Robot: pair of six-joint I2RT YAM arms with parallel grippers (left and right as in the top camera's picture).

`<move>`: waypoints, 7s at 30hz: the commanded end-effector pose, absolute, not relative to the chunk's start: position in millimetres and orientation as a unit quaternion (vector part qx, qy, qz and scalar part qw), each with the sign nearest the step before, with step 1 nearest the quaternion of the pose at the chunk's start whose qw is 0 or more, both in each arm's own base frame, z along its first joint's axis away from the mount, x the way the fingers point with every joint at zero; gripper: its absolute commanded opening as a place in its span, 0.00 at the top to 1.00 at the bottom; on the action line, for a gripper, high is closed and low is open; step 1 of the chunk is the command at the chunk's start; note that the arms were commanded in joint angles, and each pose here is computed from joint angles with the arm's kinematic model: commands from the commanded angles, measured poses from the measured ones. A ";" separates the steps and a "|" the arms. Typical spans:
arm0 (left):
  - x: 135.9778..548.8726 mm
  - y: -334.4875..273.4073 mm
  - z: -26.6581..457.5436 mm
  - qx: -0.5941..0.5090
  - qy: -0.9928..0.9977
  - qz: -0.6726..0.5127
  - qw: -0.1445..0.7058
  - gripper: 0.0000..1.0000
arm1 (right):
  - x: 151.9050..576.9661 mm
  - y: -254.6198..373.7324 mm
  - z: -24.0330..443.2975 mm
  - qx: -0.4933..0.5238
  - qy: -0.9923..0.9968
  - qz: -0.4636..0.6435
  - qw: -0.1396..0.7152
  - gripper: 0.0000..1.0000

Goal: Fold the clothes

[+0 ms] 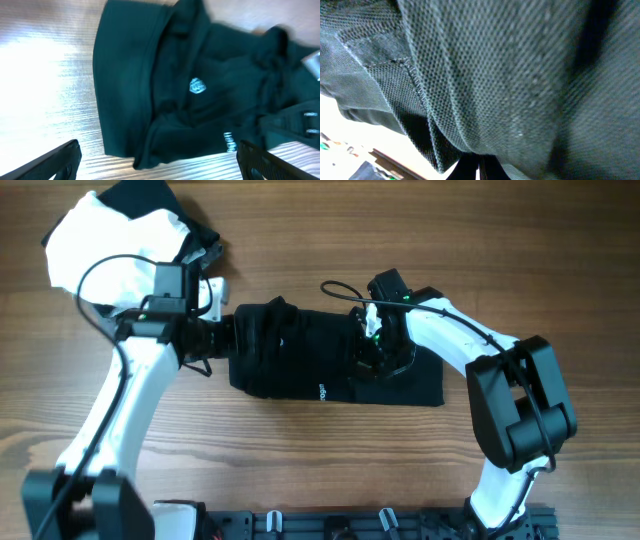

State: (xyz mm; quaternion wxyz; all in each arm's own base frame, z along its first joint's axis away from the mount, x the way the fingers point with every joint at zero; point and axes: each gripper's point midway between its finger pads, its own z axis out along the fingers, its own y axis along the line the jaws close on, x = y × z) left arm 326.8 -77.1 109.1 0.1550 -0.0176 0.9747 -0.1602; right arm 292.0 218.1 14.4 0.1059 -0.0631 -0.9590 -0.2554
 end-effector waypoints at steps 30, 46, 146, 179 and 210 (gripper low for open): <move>319.9 -153.1 -15.4 0.161 0.954 -0.249 0.044 0.82 | 290.7 220.6 14.9 -0.100 -0.951 -0.265 0.123 0.96; 346.5 -105.2 76.9 0.088 0.974 -0.188 0.091 0.96 | 312.6 119.3 48.6 -0.125 -0.971 -0.199 0.047 0.87; 314.4 -292.9 63.2 0.264 0.918 -0.263 0.134 0.23 | 370.7 9.8 126.6 -0.081 -0.987 -0.085 -0.111 0.95; 302.6 -287.6 50.0 0.261 0.926 -0.253 0.100 0.18 | 247.3 4.7 46.9 -0.188 -0.979 -0.006 0.077 0.51; 266.3 -341.9 71.0 0.222 0.888 -0.403 0.017 0.28 | 339.1 -11.7 46.6 -0.292 -0.951 -0.086 -0.048 0.40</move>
